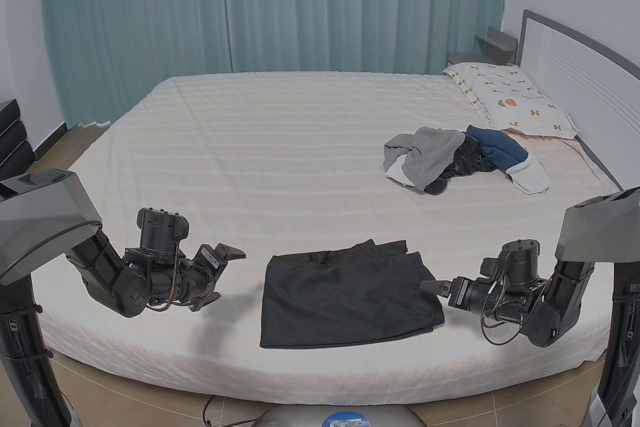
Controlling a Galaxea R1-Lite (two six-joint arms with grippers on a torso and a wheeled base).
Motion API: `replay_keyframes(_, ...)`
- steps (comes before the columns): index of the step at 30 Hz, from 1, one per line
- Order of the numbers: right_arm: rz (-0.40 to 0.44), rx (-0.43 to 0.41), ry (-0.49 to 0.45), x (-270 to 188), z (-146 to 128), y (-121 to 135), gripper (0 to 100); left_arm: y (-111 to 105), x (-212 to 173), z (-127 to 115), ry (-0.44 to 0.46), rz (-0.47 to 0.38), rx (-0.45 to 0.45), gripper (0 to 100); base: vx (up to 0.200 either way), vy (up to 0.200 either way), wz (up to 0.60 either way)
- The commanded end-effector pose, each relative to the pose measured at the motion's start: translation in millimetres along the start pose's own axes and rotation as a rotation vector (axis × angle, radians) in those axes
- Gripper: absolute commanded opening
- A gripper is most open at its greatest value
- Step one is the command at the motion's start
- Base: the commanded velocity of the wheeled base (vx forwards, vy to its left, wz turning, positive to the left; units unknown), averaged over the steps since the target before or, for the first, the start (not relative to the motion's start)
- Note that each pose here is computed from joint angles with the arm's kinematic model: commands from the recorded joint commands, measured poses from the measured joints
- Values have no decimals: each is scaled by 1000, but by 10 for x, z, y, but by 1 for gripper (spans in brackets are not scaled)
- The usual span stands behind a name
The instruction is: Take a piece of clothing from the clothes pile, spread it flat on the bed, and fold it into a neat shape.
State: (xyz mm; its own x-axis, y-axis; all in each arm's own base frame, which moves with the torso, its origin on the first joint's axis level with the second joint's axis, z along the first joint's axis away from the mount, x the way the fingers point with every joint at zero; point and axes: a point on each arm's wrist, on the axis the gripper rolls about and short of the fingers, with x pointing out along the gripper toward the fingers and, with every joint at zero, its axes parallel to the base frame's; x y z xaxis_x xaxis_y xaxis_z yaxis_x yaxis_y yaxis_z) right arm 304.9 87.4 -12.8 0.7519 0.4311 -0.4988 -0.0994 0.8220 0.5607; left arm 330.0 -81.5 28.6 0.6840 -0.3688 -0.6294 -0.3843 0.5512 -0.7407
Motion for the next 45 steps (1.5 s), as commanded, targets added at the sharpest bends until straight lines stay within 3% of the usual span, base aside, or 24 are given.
replay_keyframes(1,5,8,-7,16,19,9,100,3,3,-1,0,1,-1,100,0,0,0)
replay_keyframes(7,33,115,-39,106,106,54,100,-38,7,-21,4,-9,14,100,0,0,0)
replay_keyframes(15,40,109,-31,355,317,179,100,-203,180,-131,35,-41,112,100,0,0,0)
replay_keyframes(19,32,121,-18,581,307,122,100,-222,401,-139,33,-38,134,100,0,0,0)
replay_keyframes(24,25,115,-16,745,230,36,100,-262,596,-202,-45,-3,161,100,0,0,0)
replay_keyframes(30,33,106,-29,740,269,62,100,-248,627,-234,-46,8,165,100,0,0,0)
replay_keyframes(31,34,104,-28,741,266,67,0,-248,627,-234,-46,8,165,100,0,0,0)
replay_keyframes(45,45,106,-77,722,375,82,0,-247,637,-240,-44,11,180,100,0,0,0)
